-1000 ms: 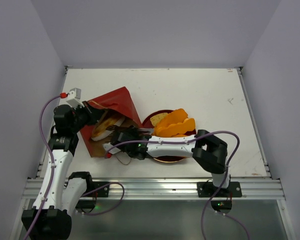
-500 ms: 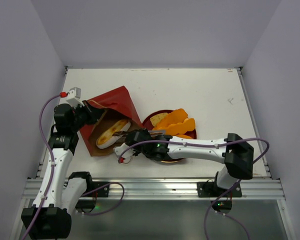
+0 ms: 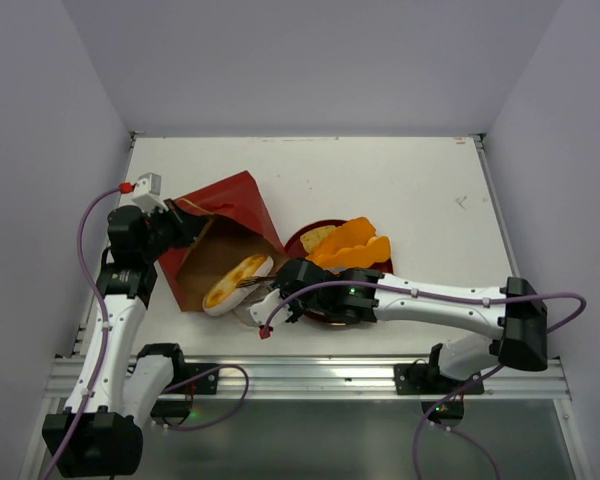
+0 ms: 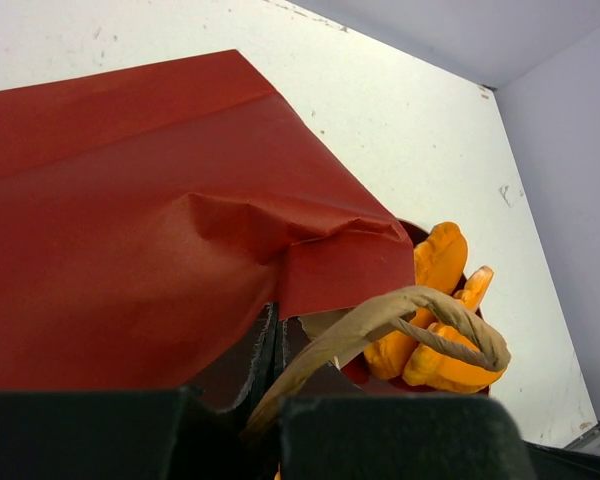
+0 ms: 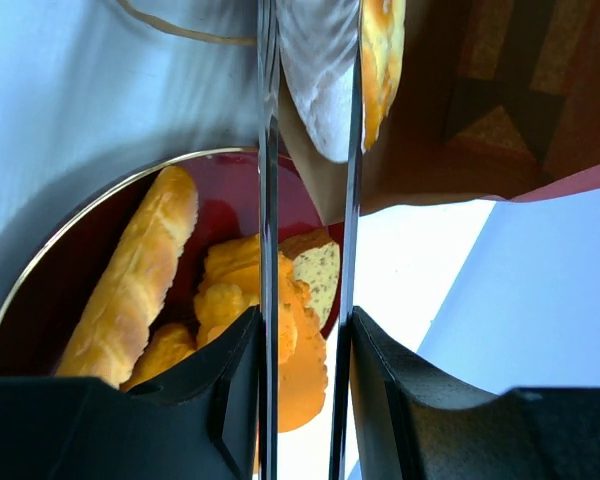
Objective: Take the fake bread out of the paper bag
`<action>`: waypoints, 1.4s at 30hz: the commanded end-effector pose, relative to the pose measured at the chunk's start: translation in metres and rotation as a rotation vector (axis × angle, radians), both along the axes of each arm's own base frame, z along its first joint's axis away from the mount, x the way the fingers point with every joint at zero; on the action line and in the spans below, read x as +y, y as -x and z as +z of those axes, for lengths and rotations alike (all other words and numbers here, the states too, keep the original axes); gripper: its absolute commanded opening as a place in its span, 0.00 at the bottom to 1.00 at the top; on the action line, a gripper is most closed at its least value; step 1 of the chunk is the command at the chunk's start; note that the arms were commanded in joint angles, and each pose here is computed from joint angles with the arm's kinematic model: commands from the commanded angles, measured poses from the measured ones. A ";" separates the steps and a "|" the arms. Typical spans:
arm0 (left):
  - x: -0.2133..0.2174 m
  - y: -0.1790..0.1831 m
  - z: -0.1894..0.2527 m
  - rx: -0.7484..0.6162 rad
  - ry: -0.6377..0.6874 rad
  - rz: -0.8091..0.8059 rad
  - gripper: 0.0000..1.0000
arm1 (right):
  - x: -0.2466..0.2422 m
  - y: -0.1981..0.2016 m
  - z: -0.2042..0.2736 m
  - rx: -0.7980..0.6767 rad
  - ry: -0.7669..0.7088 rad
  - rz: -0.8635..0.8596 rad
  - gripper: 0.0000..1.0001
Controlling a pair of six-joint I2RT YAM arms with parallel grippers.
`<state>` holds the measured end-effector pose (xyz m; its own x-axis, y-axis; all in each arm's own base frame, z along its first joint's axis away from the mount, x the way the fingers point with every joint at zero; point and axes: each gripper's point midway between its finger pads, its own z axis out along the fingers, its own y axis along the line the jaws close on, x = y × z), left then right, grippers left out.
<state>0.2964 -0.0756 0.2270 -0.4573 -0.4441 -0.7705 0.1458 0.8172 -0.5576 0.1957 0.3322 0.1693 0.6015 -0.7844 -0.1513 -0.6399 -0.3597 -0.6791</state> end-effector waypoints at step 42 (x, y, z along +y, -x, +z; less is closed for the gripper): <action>0.019 -0.019 0.031 -0.029 -0.061 0.083 0.00 | -0.053 0.041 0.091 0.149 -0.296 0.078 0.00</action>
